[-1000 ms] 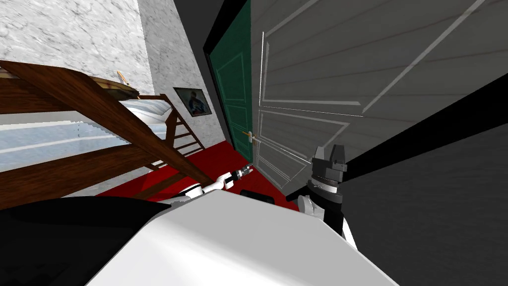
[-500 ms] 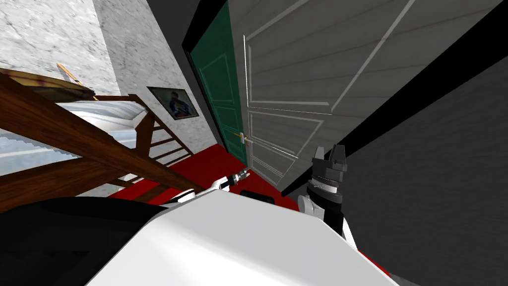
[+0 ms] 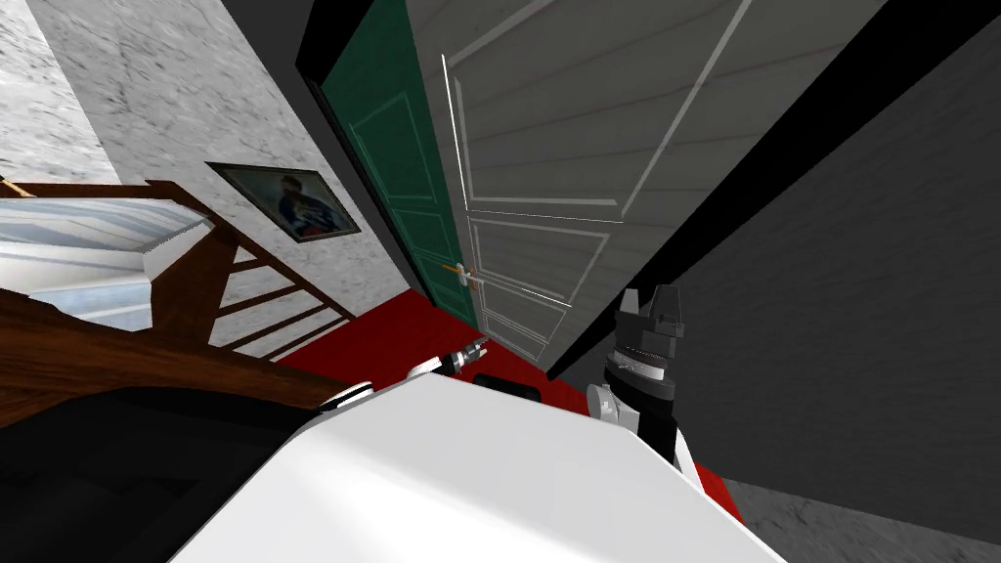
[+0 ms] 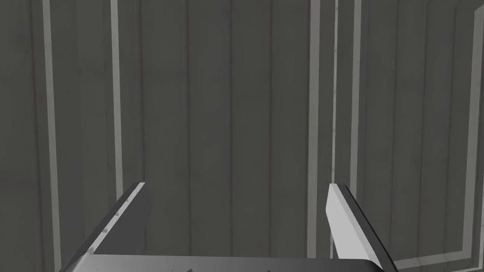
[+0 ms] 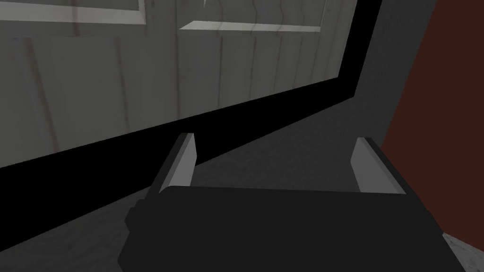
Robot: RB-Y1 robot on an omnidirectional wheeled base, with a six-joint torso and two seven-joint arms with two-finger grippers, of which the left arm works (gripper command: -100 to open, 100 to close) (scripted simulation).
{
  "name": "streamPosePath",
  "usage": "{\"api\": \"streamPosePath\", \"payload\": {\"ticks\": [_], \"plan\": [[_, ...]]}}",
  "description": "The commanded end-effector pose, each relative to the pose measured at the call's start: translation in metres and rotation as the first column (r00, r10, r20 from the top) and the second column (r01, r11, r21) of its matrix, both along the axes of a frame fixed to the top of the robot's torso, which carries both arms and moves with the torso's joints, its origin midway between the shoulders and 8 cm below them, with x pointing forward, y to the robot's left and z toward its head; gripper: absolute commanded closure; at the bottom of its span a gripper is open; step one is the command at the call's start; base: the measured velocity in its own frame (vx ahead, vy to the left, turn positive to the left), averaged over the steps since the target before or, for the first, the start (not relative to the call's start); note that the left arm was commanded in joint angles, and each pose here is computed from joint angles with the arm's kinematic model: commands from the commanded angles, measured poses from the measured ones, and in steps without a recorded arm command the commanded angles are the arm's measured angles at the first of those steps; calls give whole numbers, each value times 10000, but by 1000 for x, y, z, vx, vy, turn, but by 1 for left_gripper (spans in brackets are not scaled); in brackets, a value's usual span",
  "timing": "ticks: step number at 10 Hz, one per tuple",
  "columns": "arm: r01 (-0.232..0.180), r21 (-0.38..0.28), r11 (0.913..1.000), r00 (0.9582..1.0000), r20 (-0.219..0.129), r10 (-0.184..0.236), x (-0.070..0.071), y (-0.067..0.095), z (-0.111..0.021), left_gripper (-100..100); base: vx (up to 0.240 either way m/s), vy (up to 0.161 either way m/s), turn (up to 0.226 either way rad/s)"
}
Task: Push the door open
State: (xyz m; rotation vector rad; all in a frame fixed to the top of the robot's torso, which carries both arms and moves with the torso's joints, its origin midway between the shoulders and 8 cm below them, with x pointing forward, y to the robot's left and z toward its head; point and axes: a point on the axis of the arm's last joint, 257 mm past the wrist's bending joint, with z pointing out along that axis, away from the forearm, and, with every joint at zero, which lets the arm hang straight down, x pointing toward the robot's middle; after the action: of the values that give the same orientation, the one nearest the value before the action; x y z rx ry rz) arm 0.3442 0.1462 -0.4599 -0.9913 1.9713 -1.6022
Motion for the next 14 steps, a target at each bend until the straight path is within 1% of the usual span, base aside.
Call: {"api": "streamPosePath", "payload": {"ticks": [1, 2, 4, 5, 6, 9, 10, 13, 14], "plan": [[-23, 80, 10000, 10000, -80, 23, -6, 5, -6, -100, 40, -17, -93], [-54, 243, 9997, 9998, -205, 59, -18, 14, -14, -100, 58, 18, -246], [-88, 485, 9988, 9992, -374, 107, -34, 28, -23, -100, 100, 55, -340], [-100, 606, 9981, 9989, -459, 128, -43, 34, -27, -100, 124, 84, -229], [-112, 787, 9968, 9981, -588, 159, -56, 44, -33, -100, 114, 66, -293], [-112, 1145, 9934, 9962, -850, 210, -83, 63, -45, -100, 96, 90, -299], [-100, 1322, 9912, 9949, -983, 232, -97, 73, -50, -100, 109, 75, -359], [-55, 1697, 9855, 9918, -1250, 270, -125, 93, -58, -100, 99, 98, -284], [-55, 1697, 9855, 9918, -1250, 270, -125, 93, -58, -100, 41, 86, -55]]}}
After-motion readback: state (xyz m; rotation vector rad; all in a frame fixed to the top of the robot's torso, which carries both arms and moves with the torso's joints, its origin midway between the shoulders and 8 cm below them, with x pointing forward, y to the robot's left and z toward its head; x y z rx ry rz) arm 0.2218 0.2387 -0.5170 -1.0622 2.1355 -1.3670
